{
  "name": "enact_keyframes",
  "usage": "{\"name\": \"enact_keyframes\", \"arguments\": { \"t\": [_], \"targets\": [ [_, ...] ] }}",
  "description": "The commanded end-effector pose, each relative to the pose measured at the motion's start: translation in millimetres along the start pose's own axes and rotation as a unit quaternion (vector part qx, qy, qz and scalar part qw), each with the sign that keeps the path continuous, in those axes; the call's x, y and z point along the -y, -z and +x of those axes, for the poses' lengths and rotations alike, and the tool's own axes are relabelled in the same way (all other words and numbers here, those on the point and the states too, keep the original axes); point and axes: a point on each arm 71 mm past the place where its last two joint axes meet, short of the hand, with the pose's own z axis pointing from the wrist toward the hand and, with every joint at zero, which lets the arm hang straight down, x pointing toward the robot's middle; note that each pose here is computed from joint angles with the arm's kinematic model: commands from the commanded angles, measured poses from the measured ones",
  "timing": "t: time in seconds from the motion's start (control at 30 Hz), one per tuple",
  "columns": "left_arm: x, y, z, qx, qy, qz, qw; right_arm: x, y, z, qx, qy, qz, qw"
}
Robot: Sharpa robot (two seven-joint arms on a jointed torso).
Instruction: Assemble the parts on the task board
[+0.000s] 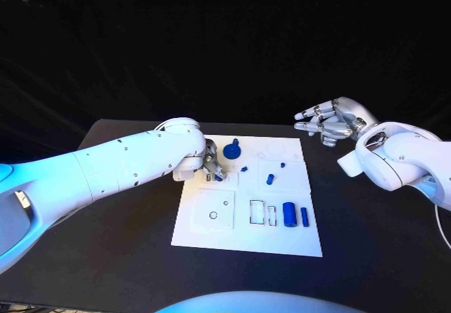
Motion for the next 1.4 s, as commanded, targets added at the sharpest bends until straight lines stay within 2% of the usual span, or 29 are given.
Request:
{"name": "enact_keyframes", "arguments": {
  "t": [0.03, 0.7, 1.4],
  "targets": [
    [-2.4, -3.5, 6.6, -0.018, -0.008, -0.008, 1.0, -0.8, -0.1, 1.9, -0.008, 0.001, -0.005, 1.0],
    [-1.1, -3.9, 7.6, -0.026, -0.009, -0.006, 1.0, -0.4, -0.2, 2.8, -0.013, 0.001, -0.003, 1.0],
    [-1.2, -4.3, 6.4, -0.019, -0.002, -0.005, 1.0, -1.0, 0.0, 4.3, -0.019, -0.001, -0.003, 1.0]
  ]
}}
